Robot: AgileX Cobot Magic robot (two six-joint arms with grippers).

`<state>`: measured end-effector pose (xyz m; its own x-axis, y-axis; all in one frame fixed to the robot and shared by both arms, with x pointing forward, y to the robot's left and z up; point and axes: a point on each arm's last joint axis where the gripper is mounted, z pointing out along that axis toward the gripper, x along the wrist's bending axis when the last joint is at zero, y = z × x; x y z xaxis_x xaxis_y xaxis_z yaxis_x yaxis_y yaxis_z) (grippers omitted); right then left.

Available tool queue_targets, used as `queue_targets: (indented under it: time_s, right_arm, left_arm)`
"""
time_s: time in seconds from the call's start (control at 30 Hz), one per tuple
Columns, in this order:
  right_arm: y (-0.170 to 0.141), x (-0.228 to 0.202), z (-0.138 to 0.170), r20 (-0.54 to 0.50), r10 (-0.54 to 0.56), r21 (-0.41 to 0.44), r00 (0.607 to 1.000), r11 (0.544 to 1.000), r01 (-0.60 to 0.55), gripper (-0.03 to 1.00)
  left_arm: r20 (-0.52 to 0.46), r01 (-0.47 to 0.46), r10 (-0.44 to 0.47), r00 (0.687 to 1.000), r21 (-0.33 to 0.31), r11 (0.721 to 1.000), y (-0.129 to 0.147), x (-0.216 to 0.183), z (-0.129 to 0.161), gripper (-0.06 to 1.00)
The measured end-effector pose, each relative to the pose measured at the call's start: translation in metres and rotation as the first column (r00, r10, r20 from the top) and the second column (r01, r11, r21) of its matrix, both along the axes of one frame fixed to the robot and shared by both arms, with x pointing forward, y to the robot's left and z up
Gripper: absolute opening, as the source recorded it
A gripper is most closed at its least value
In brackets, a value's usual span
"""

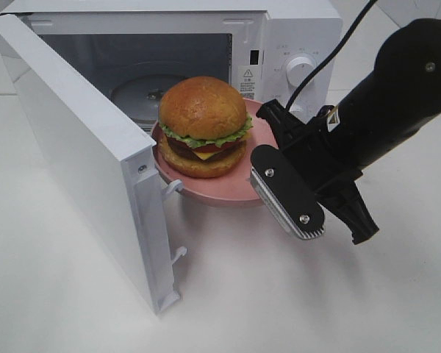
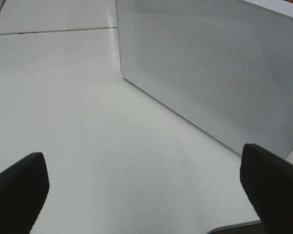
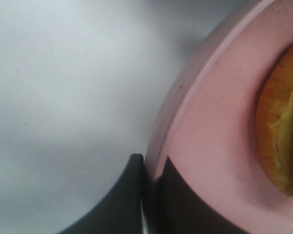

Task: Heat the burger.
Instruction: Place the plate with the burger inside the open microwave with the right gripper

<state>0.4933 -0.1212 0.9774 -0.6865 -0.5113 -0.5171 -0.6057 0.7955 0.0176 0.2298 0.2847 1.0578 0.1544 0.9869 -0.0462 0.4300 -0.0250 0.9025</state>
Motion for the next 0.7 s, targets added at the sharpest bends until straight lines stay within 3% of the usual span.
queue_targets:
  time_s: [0.7]
  right_arm:
    - [0.03, 0.037, 0.003, -0.034, 0.034, -0.041, 0.999, 0.999, -0.035, 0.03]
  left_arm:
    - [0.0, 0.0, 0.0, 1.0, 0.0, 1.0, 0.0, 0.0, 0.0, 0.99]
